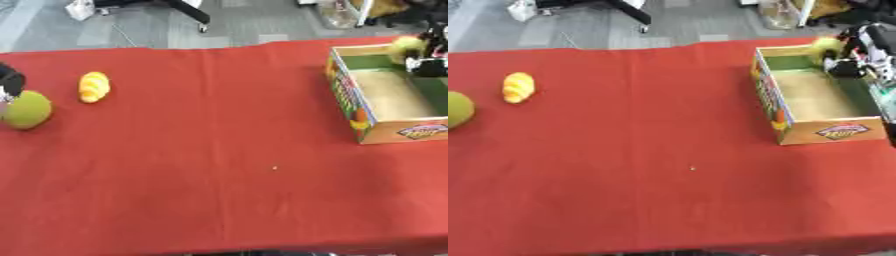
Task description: Pick up the objects with one hand, pass them to the other hand, and then place them into the box on the other side of the table.
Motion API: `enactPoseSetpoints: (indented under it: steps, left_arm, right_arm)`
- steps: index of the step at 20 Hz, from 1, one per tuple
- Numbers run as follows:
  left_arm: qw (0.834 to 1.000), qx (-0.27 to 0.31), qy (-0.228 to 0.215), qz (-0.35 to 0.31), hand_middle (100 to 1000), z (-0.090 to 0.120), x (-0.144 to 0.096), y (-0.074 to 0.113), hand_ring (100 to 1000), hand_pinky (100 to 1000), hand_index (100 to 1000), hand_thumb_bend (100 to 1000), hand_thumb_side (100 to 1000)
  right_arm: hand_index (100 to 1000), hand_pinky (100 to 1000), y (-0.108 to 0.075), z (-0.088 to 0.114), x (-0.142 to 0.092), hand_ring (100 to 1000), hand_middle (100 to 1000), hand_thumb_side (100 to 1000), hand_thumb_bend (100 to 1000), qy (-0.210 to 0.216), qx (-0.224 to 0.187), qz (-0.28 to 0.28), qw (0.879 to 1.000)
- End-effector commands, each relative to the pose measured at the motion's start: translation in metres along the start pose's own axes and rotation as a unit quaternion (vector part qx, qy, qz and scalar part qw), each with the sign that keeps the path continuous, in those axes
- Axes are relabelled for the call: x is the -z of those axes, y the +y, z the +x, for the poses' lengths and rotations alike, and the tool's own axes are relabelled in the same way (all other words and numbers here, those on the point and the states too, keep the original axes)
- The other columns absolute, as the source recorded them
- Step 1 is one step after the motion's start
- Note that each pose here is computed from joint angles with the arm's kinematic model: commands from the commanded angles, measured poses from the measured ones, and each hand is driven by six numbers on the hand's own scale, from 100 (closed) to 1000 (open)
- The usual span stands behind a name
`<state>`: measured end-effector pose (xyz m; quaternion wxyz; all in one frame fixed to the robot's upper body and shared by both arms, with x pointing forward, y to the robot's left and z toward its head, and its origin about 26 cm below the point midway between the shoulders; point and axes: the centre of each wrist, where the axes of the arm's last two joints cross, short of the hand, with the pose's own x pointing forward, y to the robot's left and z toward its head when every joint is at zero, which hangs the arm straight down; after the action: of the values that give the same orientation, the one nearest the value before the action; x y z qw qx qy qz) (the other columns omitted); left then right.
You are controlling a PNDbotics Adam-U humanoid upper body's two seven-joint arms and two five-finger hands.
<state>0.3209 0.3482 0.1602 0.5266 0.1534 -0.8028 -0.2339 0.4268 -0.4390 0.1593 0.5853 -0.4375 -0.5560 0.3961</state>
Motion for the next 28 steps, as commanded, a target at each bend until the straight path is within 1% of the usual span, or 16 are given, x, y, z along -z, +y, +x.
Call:
enactPoseSetpoints:
  steps: [1, 4, 5, 7, 8, 9, 11, 13, 15, 17, 19, 20, 22, 25, 27, 28]
  left_arm:
    - [1.000, 0.007, -0.004, 0.016, 571, 0.002, 0.001, 0.011, 641, 697, 608, 421, 497]
    - [1.000, 0.007, 0.000, 0.021, 571, 0.000, 0.001, 0.012, 641, 697, 609, 422, 497]
    - [1.000, 0.008, 0.000, 0.023, 571, 0.000, 0.001, 0.013, 642, 698, 609, 424, 495]
    - [0.999, 0.014, 0.000, 0.029, 573, 0.001, 0.003, 0.017, 643, 698, 611, 428, 491]
    - [0.999, 0.023, 0.000, 0.035, 574, 0.002, 0.004, 0.021, 644, 698, 611, 430, 488]
    - [0.999, 0.031, 0.000, 0.040, 577, 0.002, 0.006, 0.024, 648, 699, 613, 438, 484]
    - [0.997, 0.059, 0.002, 0.056, 586, 0.007, 0.012, 0.037, 657, 704, 621, 453, 467]
    - [0.991, 0.109, 0.003, 0.080, 596, 0.013, 0.019, 0.055, 665, 707, 631, 468, 455]
    - [0.982, 0.162, 0.020, 0.100, 605, 0.014, 0.025, 0.071, 672, 713, 642, 483, 431]
    - [0.971, 0.212, 0.051, 0.102, 621, 0.012, 0.032, 0.088, 683, 722, 665, 512, 416]
    - [0.953, 0.272, 0.097, 0.088, 632, 0.004, 0.037, 0.105, 690, 729, 679, 530, 394]
    - [0.943, 0.298, 0.127, 0.076, 640, -0.003, 0.039, 0.113, 695, 733, 686, 543, 387]
    - [0.922, 0.337, 0.184, 0.052, 650, -0.020, 0.041, 0.126, 699, 736, 692, 553, 334]
    - [0.897, 0.365, 0.250, 0.016, 658, -0.046, 0.044, 0.133, 702, 738, 698, 568, 300]
    - [0.887, 0.365, 0.281, -0.016, 680, -0.061, 0.047, 0.130, 718, 751, 722, 623, 330]
    - [0.886, 0.359, 0.290, -0.034, 692, -0.068, 0.048, 0.127, 727, 756, 730, 658, 355]
  right_arm:
    - [862, 714, -0.025, -0.014, -0.006, 729, 609, 543, 530, 0.001, -0.014, -0.010, 1.000]
    - [876, 707, -0.029, -0.011, -0.011, 731, 601, 551, 538, -0.017, 0.017, -0.055, 0.998]
    - [875, 705, -0.031, -0.008, -0.013, 734, 596, 537, 520, -0.024, 0.026, -0.072, 0.997]
    - [869, 701, -0.040, 0.004, -0.017, 731, 587, 512, 487, -0.056, 0.052, -0.121, 0.990]
    - [863, 700, -0.045, 0.012, -0.020, 729, 585, 497, 467, -0.078, 0.065, -0.145, 0.984]
    - [853, 703, -0.050, 0.020, -0.024, 733, 586, 459, 413, -0.097, 0.075, -0.163, 0.979]
    - [849, 706, -0.061, 0.042, -0.034, 732, 587, 380, 333, -0.158, 0.095, -0.194, 0.963]
    - [849, 709, -0.069, 0.062, -0.047, 730, 587, 350, 294, -0.217, 0.105, -0.208, 0.948]
    - [848, 712, -0.073, 0.079, -0.060, 729, 588, 331, 265, -0.264, 0.108, -0.208, 0.936]
    - [847, 713, -0.073, 0.093, -0.070, 726, 587, 324, 249, -0.299, 0.110, -0.200, 0.926]
    - [844, 713, -0.071, 0.103, -0.078, 724, 586, 318, 240, -0.325, 0.111, -0.192, 0.919]
    - [843, 713, -0.070, 0.108, -0.081, 723, 585, 318, 236, -0.337, 0.112, -0.187, 0.916]
    - [843, 715, -0.067, 0.116, -0.085, 725, 588, 318, 224, -0.359, 0.115, -0.177, 0.909]
    - [842, 717, -0.064, 0.126, -0.090, 724, 588, 317, 219, -0.384, 0.117, -0.162, 0.901]
    - [840, 719, -0.063, 0.131, -0.092, 724, 587, 319, 207, -0.398, 0.118, -0.154, 0.897]
    - [839, 719, -0.062, 0.134, -0.093, 724, 587, 319, 205, -0.403, 0.120, -0.150, 0.895]
